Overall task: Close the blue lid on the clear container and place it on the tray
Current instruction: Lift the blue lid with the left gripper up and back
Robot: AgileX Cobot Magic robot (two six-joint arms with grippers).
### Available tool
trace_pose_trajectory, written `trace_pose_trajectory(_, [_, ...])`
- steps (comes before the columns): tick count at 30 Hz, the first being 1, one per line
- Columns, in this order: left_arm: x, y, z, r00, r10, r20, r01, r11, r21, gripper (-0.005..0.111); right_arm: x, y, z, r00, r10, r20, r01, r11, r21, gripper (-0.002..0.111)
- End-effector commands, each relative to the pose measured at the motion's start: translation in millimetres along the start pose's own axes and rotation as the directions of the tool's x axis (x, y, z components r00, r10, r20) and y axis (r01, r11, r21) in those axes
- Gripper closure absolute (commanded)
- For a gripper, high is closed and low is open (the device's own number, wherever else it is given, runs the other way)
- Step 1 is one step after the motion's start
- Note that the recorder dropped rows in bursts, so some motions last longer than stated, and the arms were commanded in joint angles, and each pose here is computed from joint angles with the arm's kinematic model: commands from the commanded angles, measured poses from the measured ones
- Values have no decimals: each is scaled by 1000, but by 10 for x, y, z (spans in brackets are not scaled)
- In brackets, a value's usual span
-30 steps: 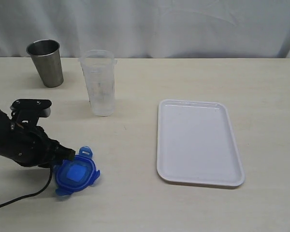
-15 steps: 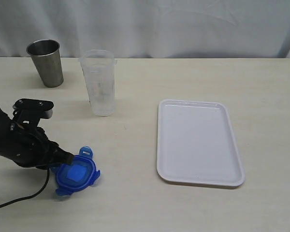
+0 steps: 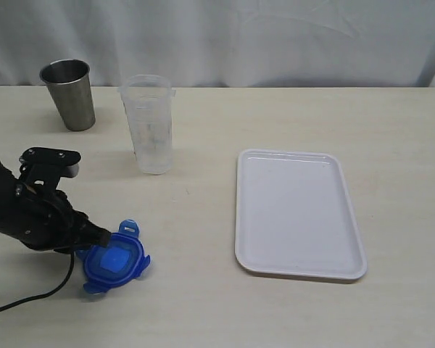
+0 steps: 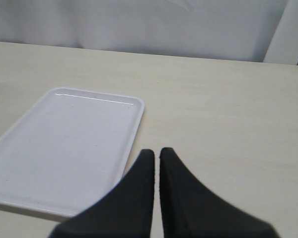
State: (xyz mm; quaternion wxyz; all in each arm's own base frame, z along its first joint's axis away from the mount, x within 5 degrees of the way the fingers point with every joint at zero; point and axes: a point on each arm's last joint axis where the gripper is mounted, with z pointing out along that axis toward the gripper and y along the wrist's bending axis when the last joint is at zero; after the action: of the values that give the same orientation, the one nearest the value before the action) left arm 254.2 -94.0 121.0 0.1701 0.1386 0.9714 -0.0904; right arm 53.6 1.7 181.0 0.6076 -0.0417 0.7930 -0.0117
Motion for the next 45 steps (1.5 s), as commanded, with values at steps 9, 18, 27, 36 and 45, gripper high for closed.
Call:
trace_pose_trajectory(9, [47, 38, 61, 1000, -1, 27, 2, 999, -32, 71, -13, -1, -5, 1000, -6, 10, 6, 1000, 0, 104])
trace_pose_trajectory(18, [66, 59, 150, 1000, -12, 15, 13, 999, -42, 102, -13, -1, -5, 1000, -6, 10, 6, 1000, 0, 104])
trace_pose_trajectory(27, [23, 59, 76, 997, 60, 52, -57, 997, -56, 107, -13, -1, -5, 1000, -6, 10, 6, 1000, 0, 104])
trace_pose_trajectory(36, [-101, 1, -329, 976, 102, 193, -92, 994, -58, 107, -13, -1, -5, 1000, -6, 10, 6, 1000, 0, 104])
trace_pose_trajectory(45, [-136, -14, -463, 963, 108, 248, -95, 993, -63, 107, -13, -1, -5, 1000, -6, 10, 6, 1000, 0, 104])
